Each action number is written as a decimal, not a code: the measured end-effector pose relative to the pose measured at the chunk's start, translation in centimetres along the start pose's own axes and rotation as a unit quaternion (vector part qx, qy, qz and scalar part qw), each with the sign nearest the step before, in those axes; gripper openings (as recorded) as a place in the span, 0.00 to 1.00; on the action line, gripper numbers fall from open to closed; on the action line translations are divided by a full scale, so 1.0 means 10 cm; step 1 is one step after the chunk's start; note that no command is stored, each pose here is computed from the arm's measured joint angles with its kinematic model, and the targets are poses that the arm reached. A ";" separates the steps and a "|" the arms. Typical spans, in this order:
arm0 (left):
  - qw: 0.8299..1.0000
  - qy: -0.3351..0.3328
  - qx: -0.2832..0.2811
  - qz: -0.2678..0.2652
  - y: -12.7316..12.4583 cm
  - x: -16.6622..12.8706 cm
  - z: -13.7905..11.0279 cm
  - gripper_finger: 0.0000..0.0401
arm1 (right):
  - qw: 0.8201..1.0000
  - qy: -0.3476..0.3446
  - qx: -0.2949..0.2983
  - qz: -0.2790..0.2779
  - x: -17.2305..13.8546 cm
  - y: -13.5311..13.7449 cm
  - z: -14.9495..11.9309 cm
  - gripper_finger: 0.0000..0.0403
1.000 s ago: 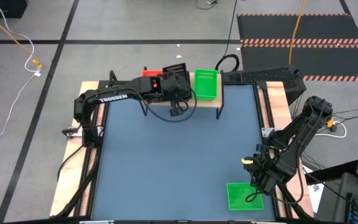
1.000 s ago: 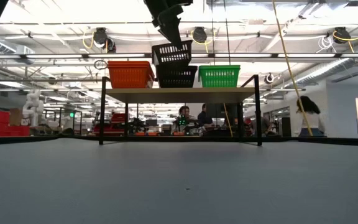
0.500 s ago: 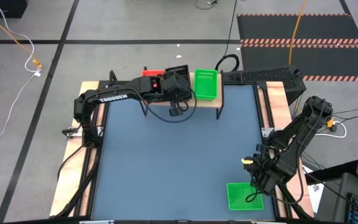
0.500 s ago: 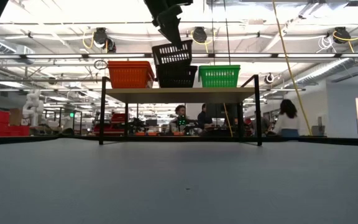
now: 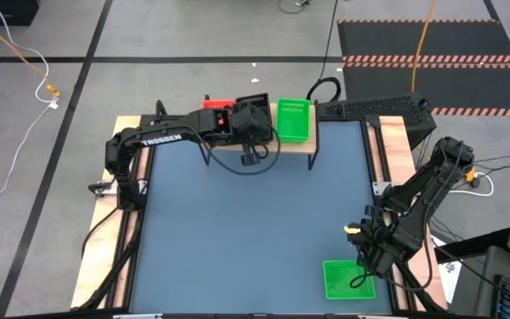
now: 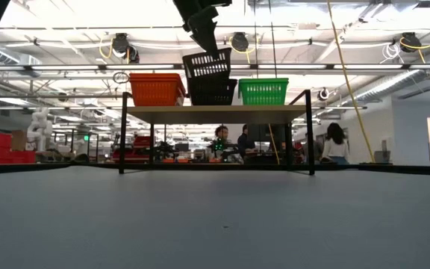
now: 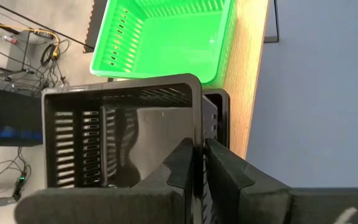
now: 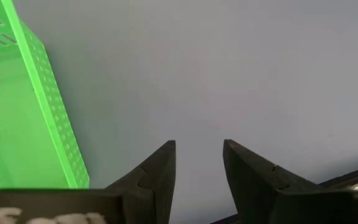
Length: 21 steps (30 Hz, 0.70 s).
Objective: Stack baskets on shelf by color
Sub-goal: Stack the black bin on the other black bins on the shelf
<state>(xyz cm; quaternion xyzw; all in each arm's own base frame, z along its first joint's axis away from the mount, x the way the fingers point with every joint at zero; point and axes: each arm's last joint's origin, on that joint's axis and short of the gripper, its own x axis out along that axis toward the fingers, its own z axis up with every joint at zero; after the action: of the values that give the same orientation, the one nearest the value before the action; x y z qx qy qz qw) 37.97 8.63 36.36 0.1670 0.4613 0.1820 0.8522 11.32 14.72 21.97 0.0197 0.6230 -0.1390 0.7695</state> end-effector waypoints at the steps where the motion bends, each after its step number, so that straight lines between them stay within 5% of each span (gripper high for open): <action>1: 1.000 0.000 -0.002 0.000 0.00 0.00 0.00 0.11 | 1.000 0.000 0.000 0.000 0.00 0.00 0.00 0.32; 6: 1.000 0.005 -0.029 0.003 0.03 0.05 -0.02 0.15 | 1.000 -0.001 0.001 0.001 0.00 0.00 0.00 0.32; 13: 0.999 0.032 -0.044 0.003 0.00 0.28 -0.15 0.37 | 1.000 -0.004 0.004 0.009 0.00 0.02 0.01 0.32; 21: 1.000 0.007 -0.021 -0.001 -0.08 0.15 -0.04 0.50 | 1.000 -0.003 0.000 0.008 0.00 0.02 0.01 0.32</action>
<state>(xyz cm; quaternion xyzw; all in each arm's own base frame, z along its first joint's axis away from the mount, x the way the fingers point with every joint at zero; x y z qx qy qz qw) 38.51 8.64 34.72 0.1472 0.4632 0.1919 0.8526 11.42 14.87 21.96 0.0248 0.6203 -0.1328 0.7726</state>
